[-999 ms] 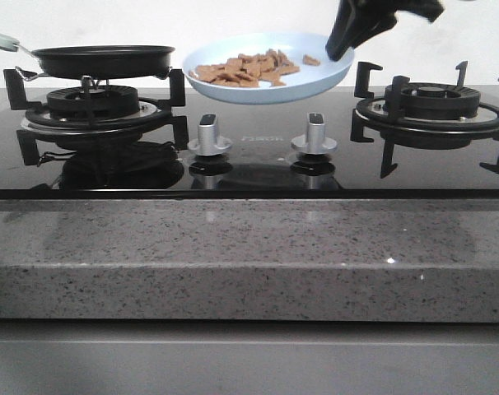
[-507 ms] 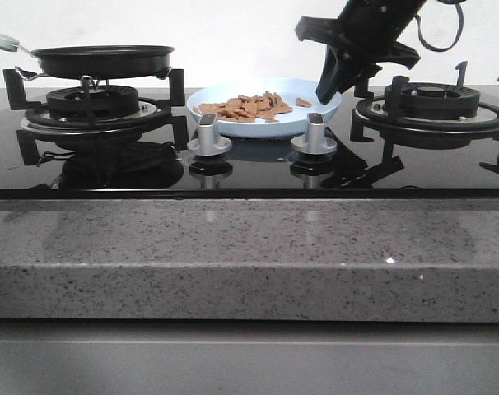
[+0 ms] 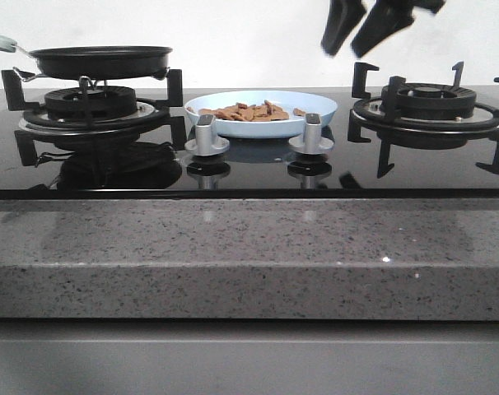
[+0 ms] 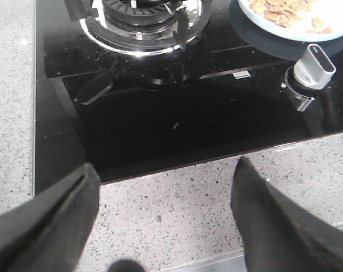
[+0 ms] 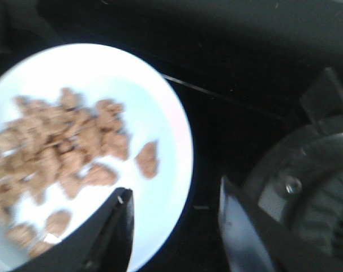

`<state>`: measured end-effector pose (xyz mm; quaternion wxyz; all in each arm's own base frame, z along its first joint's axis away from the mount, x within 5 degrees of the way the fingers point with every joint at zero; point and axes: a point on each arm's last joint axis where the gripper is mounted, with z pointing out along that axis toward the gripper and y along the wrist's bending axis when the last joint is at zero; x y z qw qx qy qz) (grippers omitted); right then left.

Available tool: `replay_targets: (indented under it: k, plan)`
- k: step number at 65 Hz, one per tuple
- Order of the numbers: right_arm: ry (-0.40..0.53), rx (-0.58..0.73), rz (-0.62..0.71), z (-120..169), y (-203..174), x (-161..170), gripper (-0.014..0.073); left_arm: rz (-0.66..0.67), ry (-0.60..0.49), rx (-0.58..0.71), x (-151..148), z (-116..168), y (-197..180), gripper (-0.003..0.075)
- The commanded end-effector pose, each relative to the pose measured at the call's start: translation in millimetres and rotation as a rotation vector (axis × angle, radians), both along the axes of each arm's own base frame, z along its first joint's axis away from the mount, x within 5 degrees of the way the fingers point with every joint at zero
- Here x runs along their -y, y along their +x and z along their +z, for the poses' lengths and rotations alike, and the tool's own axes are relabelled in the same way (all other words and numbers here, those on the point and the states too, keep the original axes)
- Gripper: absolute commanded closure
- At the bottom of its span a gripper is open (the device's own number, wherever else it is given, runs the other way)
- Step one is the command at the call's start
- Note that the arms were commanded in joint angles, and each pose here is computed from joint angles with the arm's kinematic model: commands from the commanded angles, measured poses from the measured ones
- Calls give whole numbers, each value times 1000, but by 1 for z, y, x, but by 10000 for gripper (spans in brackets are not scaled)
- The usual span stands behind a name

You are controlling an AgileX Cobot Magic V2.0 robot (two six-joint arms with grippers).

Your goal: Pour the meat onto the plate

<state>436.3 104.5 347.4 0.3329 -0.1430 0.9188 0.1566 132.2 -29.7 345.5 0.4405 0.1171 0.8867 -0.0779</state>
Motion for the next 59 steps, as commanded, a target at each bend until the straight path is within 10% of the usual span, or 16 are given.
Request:
replay_targets:
  k: [1,59]
  plan:
    - [22,105,-9,45,-31,8,214,9,-38,92,1,14,2,240]
    - [-87,155,-121,4,-287,68,214,10,-38,96,1,14,2,240]
